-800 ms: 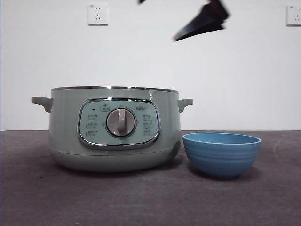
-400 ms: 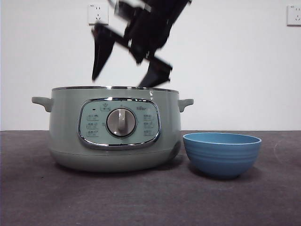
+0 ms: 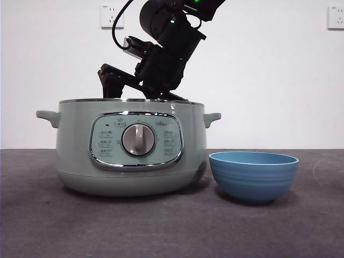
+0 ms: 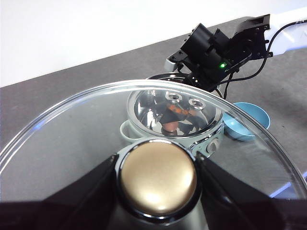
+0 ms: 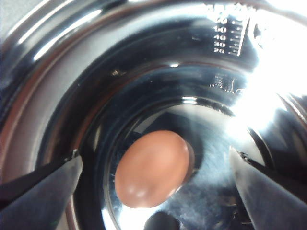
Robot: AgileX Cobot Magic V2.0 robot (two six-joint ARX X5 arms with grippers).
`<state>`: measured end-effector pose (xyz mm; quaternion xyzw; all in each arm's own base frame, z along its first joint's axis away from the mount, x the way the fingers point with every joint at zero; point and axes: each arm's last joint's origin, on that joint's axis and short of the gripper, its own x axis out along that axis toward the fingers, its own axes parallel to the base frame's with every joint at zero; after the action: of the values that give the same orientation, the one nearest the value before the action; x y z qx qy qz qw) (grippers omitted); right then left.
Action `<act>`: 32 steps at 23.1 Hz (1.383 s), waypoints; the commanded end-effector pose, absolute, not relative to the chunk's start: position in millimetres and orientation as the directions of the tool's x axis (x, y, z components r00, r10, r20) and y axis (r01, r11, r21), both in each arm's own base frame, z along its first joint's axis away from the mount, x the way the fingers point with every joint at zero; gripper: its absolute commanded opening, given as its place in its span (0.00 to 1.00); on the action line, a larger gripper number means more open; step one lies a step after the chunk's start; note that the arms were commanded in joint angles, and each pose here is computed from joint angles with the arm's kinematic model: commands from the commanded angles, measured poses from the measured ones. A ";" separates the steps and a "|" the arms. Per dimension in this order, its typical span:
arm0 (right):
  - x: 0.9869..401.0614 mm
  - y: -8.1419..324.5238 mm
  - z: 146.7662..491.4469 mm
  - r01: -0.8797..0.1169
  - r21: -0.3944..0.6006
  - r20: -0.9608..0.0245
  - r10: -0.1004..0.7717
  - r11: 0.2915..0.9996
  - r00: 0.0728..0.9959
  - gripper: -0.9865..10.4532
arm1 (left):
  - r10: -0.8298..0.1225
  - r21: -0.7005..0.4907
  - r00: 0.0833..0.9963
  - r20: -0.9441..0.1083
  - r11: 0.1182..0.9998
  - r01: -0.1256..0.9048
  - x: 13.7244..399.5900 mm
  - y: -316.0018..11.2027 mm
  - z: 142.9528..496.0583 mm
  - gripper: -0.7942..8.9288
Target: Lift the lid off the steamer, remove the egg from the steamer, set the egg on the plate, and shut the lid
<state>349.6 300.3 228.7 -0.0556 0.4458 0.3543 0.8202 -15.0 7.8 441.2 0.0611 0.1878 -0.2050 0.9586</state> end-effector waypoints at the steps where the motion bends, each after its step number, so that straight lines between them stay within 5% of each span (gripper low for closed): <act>1: 350.2 306.3 215.3 -0.627 0.224 -0.786 0.518 0.746 0.336 0.57 | -0.369 0.045 0.847 -0.382 0.909 0.415 -18.8 9.6 440.9 0.07; 8: 350.9 311.8 197.9 -0.620 0.224 -0.808 0.498 0.752 0.313 0.53 | -0.365 0.045 0.840 -0.401 0.908 0.416 -20.0 10.1 438.8 0.07; 17: 350.0 310.7 196.1 -0.608 0.216 -0.822 0.478 0.764 0.309 0.08 | -0.365 0.045 0.840 -0.401 0.908 0.416 -20.0 10.1 438.8 0.07; 21: 349.8 310.7 202.8 -0.622 0.207 -0.811 0.488 0.755 0.322 0.08 | -0.369 0.044 0.845 -0.387 0.908 0.416 -19.5 9.9 440.2 0.07; 27: 309.1 274.0 326.3 -0.677 0.149 -0.667 0.579 0.721 0.469 0.08 | -0.383 0.041 0.868 -0.318 0.908 0.416 -16.9 8.5 447.1 0.07; 32: 237.8 195.4 409.8 -0.600 -0.038 -0.684 0.417 0.799 0.598 0.08 | -0.393 0.042 0.878 -0.274 0.907 0.419 -15.1 7.6 451.5 0.07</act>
<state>234.0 191.8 413.4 -0.1263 0.3452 0.2878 0.8844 -13.2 6.7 446.4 0.0539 0.1599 -0.2097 0.9631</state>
